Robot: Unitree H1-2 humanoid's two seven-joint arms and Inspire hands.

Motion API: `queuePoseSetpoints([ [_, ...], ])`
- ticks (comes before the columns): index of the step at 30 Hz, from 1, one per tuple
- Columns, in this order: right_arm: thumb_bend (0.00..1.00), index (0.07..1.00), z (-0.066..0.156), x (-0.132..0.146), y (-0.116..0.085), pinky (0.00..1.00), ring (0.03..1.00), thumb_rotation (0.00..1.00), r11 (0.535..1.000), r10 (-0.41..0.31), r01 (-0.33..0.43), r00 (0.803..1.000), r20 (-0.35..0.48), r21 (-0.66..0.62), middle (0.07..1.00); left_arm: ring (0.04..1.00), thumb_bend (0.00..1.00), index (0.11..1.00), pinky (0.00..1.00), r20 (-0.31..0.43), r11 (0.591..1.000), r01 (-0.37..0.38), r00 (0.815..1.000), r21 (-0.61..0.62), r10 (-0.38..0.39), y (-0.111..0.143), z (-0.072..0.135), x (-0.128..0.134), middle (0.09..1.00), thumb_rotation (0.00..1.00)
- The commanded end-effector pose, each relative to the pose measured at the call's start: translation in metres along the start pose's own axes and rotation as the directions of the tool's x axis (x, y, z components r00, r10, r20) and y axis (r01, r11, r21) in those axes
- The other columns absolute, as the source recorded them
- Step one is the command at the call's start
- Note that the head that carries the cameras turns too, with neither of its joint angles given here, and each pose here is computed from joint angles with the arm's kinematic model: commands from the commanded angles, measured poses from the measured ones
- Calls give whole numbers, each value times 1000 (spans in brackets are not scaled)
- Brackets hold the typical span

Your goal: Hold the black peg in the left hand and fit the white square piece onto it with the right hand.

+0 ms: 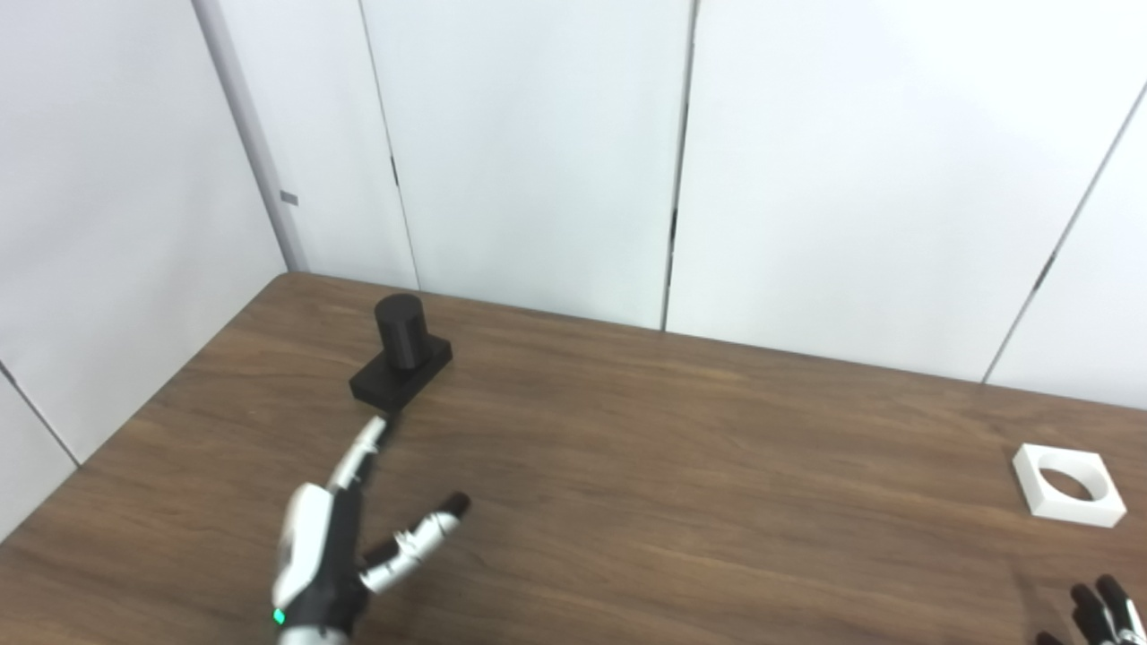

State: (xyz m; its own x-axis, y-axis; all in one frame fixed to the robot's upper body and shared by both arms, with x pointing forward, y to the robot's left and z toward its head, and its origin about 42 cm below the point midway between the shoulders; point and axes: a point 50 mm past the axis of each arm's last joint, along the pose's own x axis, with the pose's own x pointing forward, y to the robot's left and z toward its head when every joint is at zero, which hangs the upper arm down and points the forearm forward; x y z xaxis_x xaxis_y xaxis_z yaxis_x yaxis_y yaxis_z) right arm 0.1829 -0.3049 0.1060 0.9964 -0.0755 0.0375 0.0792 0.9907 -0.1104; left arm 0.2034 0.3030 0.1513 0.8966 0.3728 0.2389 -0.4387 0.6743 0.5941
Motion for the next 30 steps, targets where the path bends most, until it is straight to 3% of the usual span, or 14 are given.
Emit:
queuePoseSetpoints([
  [1,865,993,-6,0,2,1000,1000,1000,1000,-9,9,1000,-26,6,973,902,894,907,821,45,992,-109,993,70,106,5,13,24,920,531],
  [3,867,992,-5,-1,2,1000,1000,1000,1000,-13,13,1000,-25,-4,970,908,944,906,788,59,974,-159,987,163,151,8,10,34,923,548],
  [7,877,983,-4,-1,3,1000,992,1000,1000,-17,16,1000,-21,-6,961,944,973,897,936,106,925,-227,973,304,204,14,4,54,908,584],
  [10,872,984,-3,-1,3,1000,994,1000,1000,-13,13,1000,-18,-1,964,938,987,882,950,91,908,-246,969,339,229,17,-1,66,908,604],
  [20,876,993,-3,-4,2,1000,1000,1000,1000,-5,5,1000,-21,-15,971,927,970,853,917,5,898,-210,974,386,225,19,-15,103,902,648],
  [30,859,996,-2,-4,1,1000,1000,1000,1000,-2,2,1000,-19,-16,965,942,938,849,970,-32,890,-178,977,420,210,12,-27,135,908,631],
])
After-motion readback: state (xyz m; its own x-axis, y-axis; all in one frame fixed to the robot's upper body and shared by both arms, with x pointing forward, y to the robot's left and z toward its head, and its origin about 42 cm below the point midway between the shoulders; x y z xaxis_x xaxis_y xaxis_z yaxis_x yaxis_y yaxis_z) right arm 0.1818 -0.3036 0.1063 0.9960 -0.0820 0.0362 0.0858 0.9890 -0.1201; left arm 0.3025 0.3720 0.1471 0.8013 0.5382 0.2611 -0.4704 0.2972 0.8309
